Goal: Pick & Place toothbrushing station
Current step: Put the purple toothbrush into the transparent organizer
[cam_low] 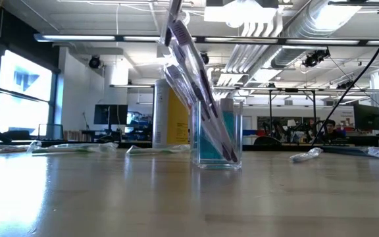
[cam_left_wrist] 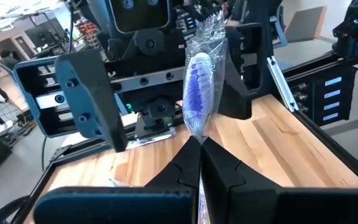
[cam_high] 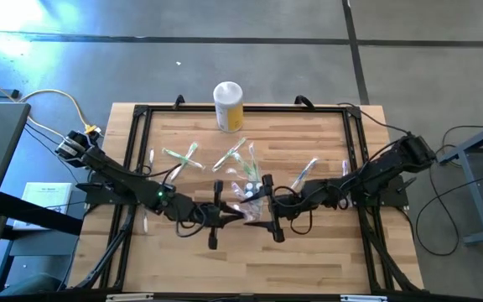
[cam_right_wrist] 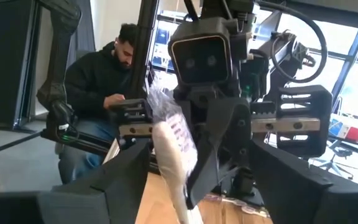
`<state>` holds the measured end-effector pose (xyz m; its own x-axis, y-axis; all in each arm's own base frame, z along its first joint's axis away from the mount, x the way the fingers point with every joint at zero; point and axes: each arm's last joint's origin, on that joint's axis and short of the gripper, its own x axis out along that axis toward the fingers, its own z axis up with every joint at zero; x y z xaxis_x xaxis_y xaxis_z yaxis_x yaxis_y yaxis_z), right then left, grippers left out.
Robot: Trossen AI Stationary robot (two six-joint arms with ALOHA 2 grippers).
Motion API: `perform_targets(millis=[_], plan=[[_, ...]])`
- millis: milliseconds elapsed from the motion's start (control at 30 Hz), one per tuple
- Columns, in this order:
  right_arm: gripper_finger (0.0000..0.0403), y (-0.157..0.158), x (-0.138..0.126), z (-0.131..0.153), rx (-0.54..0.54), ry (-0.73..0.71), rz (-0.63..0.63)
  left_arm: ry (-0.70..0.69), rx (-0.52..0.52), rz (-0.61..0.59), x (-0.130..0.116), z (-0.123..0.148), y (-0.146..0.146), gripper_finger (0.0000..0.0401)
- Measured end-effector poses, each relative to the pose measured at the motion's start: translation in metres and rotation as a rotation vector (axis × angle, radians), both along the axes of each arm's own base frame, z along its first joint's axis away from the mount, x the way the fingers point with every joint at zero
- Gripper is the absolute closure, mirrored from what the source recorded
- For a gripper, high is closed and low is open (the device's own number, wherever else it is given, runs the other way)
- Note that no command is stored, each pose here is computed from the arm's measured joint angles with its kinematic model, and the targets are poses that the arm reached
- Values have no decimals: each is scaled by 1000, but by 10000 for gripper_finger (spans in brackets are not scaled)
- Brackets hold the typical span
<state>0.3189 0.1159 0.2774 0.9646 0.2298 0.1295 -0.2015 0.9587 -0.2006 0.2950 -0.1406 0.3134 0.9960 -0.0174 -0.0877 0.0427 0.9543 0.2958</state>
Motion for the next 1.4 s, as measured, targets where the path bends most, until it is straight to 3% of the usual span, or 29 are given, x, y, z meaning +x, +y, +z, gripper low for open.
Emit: perform_targets(millis=[200, 433, 467, 567, 733, 933, 1200, 1300, 1400], plan=[[211, 0, 0, 0, -17, -4, 0, 4, 2, 0, 0, 0, 0, 401], [376, 2, 0, -2, -80, -3, 14, 2, 17, -23, 0, 0, 0, 401], [383, 2, -1, -1, -85, -5, 27, -5, 12, -39, 0, 1, -1, 401], [385, 3, -1, -1, -86, -14, 48, -15, 8, -45, 0, 2, -1, 401], [386, 5, -1, -1, -83, -5, 54, 14, 116, -87, -3, -2, -7, 392], [387, 11, -5, 0, -82, -13, 69, 9, 164, -122, -8, -2, -16, 331], [387, 38, -30, 17, -101, -53, 147, -25, 192, 80, -24, 15, -13, 255], [387, 49, -44, 24, -148, -50, 48, -12, 205, 164, -31, 19, -10, 246], [387, 57, -55, 24, -200, -10, -135, 23, 227, 182, -39, 20, -9, 244]])
